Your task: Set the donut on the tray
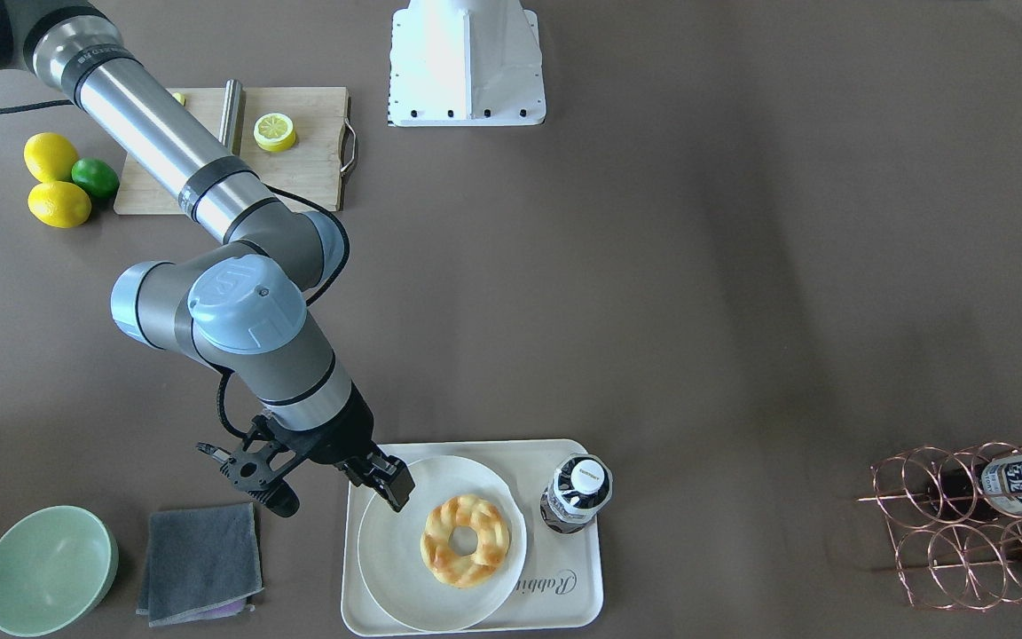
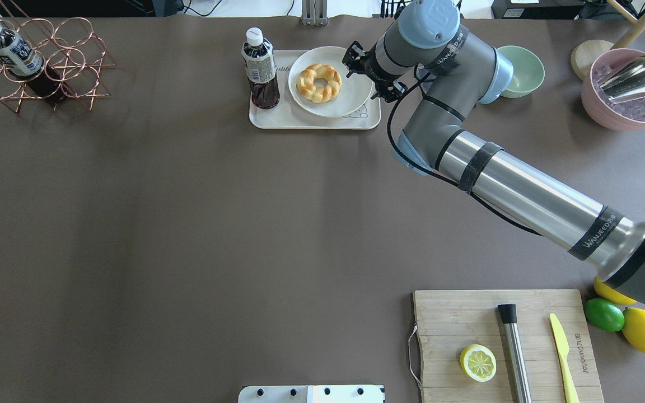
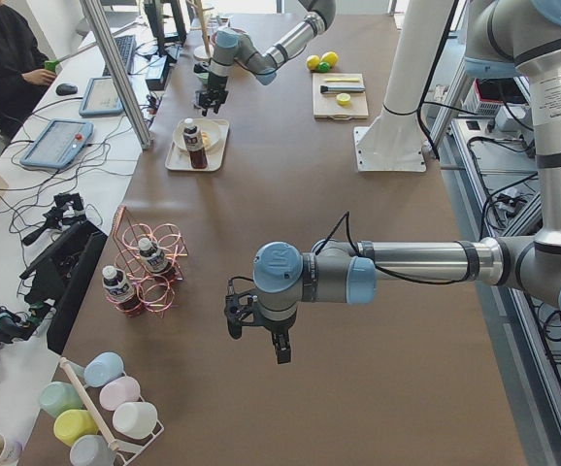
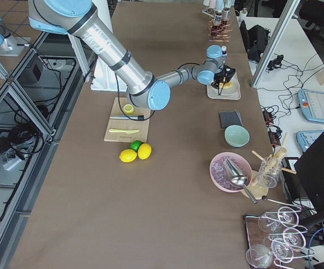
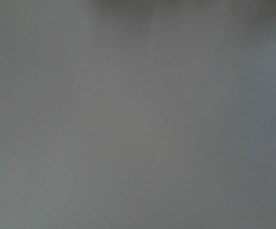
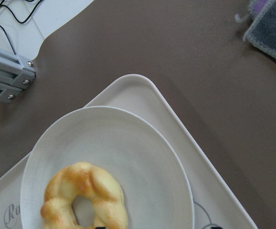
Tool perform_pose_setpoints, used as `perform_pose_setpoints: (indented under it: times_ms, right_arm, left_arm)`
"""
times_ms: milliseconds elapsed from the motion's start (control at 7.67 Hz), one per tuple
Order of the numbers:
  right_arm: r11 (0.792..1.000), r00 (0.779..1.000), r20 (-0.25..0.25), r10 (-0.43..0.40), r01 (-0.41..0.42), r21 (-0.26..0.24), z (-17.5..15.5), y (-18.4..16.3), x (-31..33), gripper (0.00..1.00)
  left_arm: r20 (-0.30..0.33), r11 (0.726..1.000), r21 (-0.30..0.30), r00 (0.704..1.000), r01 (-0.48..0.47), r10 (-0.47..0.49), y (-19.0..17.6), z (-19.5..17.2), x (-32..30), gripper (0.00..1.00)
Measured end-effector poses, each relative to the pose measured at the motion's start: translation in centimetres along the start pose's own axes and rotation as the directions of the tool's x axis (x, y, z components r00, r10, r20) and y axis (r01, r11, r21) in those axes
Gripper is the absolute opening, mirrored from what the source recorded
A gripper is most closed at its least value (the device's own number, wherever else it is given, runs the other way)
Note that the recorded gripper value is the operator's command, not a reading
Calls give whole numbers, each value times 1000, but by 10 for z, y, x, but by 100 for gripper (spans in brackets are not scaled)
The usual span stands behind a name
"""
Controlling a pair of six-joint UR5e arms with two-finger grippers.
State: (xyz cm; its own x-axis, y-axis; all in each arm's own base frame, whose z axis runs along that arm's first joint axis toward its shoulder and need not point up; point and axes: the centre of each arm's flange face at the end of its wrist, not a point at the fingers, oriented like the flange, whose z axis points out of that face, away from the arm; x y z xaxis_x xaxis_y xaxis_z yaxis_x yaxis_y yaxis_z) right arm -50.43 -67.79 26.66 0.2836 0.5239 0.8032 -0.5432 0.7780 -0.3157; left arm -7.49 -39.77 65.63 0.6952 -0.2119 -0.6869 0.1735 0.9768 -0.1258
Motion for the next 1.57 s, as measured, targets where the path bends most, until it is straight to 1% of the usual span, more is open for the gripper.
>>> perform_pose_setpoints:
  times_ms: [391, 522, 652, 783, 913, 1043, 1174, 1304, 1435, 1565]
  right_arm:
    - [1000, 1000, 6, -9, 9, -1, -2, 2, -1, 100]
    - [1000, 999, 16, -29, 29, -8, -7, 5, -1, 100]
    - [998, 997, 36, -65, 66, -19, -20, 7, 9, 100]
    - [996, 995, 61, -84, 87, -36, -40, 6, 20, 100]
    - [995, 993, 82, -87, 91, -38, -69, -5, 36, 100]
    - [994, 990, 97, -102, 104, -16, -105, -22, 58, 100]
    - [987, 983, 86, -160, 159, 21, -144, -39, 95, 100]
    - [965, 965, 44, -258, 255, 55, -180, -54, 138, 100]
    - [939, 942, -28, -334, 336, 72, -210, -69, 173, 100]
    - [913, 911, -123, -394, 403, 61, -230, -79, 202, 100]
  left_arm:
    - [-1, 1000, 0, 1000, 1, -1, 0, 0, 0, 98]
    - [-1, 1000, 0, 1000, 1, -1, 0, 0, 0, 98]
    - [-1, 1000, 0, 1000, 2, -2, 0, 0, 0, 98]
    - [-1, 1000, 0, 1000, 4, -4, 1, 0, -1, 98]
    - [-1, 1000, 1, 1000, 6, -6, 1, 0, -2, 98]
    - [0, 1000, 1, 1000, 6, -6, 1, 0, -3, 98]
    - [0, 1000, 1, 1000, 8, -8, 2, 0, -4, 98]
    - [0, 1000, -1, 1000, 12, -12, 6, 0, -6, 98]
    - [1, 1000, -2, 1000, 14, -14, 8, 1, -8, 98]
    - [1, 1000, -4, 1000, 16, -16, 11, 1, -9, 98]
